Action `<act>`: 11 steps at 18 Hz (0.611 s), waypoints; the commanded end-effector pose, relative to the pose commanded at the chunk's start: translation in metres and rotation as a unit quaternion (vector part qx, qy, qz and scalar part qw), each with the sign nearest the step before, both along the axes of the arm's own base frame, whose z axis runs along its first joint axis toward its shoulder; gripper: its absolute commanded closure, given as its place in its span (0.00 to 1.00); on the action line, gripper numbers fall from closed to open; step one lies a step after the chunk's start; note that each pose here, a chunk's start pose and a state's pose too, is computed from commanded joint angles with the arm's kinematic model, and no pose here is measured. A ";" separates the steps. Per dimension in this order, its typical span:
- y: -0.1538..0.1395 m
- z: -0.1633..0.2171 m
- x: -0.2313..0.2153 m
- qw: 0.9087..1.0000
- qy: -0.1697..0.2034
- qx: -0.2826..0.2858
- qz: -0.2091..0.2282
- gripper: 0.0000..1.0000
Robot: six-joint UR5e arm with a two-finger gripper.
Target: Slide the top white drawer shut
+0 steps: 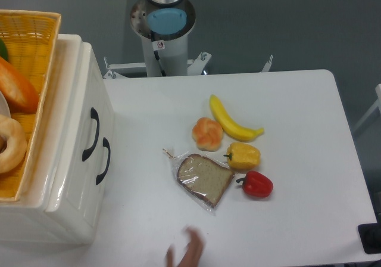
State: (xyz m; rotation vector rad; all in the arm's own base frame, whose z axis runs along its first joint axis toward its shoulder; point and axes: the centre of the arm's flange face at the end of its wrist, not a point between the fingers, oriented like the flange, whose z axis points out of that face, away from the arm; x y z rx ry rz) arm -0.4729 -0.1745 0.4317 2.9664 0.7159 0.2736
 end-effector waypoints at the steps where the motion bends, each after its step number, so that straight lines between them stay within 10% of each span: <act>1: 0.000 0.001 -0.001 1.000 0.000 -0.002 -0.001 0.00; 11: 0.003 -0.001 -0.002 1.000 0.001 -0.003 -0.003 0.00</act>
